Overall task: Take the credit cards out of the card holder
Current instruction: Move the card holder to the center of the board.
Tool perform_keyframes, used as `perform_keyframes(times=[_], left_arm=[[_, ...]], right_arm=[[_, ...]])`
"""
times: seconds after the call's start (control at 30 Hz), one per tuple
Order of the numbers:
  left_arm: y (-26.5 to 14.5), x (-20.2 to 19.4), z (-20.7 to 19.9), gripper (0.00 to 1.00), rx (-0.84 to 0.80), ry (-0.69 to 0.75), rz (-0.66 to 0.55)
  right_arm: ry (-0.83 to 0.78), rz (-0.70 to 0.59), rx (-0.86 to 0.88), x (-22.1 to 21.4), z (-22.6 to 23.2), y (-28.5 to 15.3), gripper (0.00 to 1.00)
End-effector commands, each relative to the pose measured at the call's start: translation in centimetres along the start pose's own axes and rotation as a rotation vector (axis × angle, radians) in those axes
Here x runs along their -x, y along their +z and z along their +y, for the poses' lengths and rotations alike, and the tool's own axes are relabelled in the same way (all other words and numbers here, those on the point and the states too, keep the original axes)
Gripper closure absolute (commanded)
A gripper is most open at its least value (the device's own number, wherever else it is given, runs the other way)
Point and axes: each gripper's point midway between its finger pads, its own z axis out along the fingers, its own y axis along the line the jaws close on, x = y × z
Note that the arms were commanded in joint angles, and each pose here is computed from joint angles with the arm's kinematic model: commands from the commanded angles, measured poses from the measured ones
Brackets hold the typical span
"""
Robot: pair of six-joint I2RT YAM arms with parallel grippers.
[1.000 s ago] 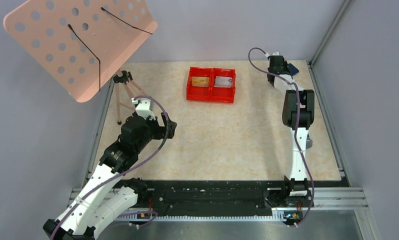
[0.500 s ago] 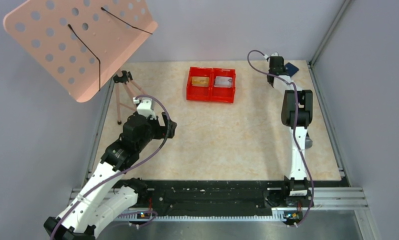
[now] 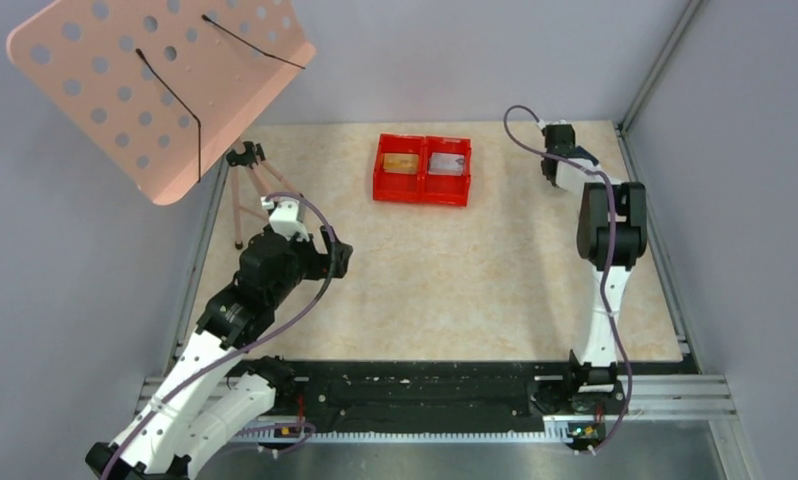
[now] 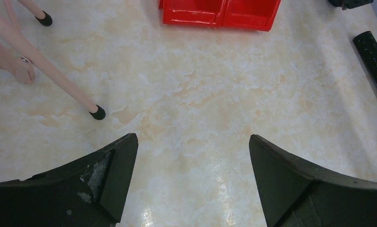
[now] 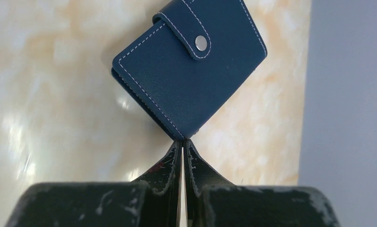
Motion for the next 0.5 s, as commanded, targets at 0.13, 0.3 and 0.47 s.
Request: perform_keyframes(times=[0.13, 0.3, 0.47], left_arm=[[-1.1, 1.4, -1.4, 0.06, -0.073, -0.009, -0.049], [-1.1, 1.4, -1.5, 0.07, -0.079, -0.009, -0.042], [-1.0, 1.3, -1.2, 0.07, -0.058, -0.014, -0.036]], right_arm=[[0.286, -0.052, 0.283, -1.4, 2.6, -9.6, 1.0], [0.344, -0.035, 0.407, -4.3, 5.3, -13.7, 1.0], [0.34, -0.04, 0.52, -7.0, 8.4, -18.4, 1.0]])
